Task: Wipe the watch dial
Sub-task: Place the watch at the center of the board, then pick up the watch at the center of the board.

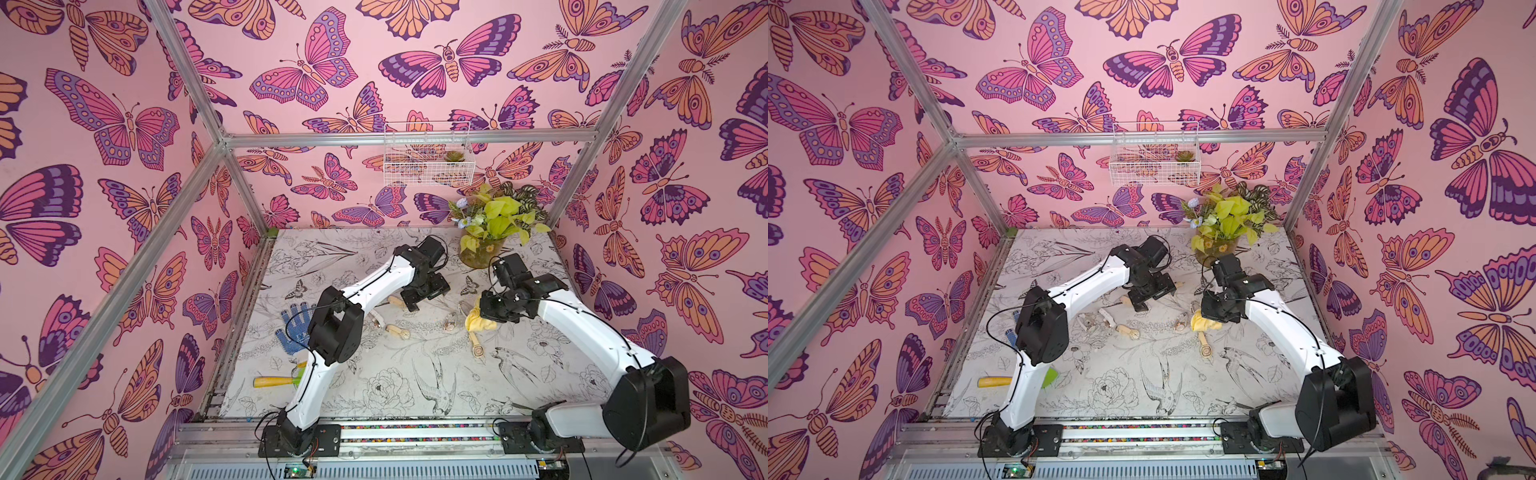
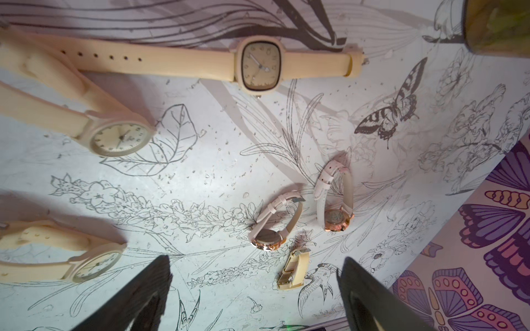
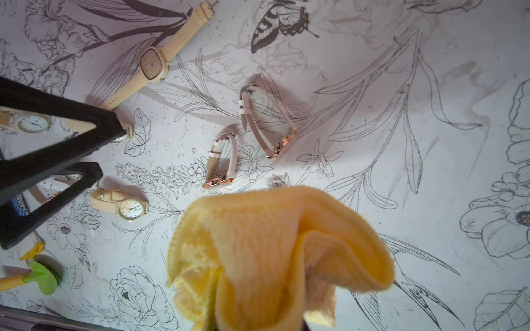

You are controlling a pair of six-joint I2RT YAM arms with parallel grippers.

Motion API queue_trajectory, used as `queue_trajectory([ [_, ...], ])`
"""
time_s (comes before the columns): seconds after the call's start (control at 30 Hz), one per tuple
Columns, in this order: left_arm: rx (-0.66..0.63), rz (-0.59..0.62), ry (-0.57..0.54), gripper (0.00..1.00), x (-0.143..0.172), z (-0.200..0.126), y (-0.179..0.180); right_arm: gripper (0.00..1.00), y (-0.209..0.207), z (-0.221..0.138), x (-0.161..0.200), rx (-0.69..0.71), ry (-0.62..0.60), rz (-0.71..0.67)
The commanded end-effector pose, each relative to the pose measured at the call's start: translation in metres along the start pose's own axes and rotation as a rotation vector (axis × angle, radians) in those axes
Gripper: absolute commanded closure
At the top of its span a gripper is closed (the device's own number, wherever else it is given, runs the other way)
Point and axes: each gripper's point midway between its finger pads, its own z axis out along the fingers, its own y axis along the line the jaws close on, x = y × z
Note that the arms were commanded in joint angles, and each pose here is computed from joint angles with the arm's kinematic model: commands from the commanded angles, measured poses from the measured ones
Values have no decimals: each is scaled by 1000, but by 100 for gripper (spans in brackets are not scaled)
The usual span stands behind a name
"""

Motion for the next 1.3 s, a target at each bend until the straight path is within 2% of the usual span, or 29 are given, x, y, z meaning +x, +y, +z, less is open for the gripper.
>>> queue_trajectory([
  [0.0,-40,13,23,11,6,5,1,100,-11,-5,-2,7,-34,48],
  [0.33,-61,63,41,25,8,22,-18,100,-39,-7,5,46,-76,139],
  [0.57,-49,68,72,27,15,39,-28,100,-55,-7,10,57,-82,203],
  [0.8,11,117,82,35,24,50,-54,100,-61,-3,18,64,-67,218],
  [1.27,41,128,152,51,48,85,-64,100,-67,-3,25,81,-52,227],
])
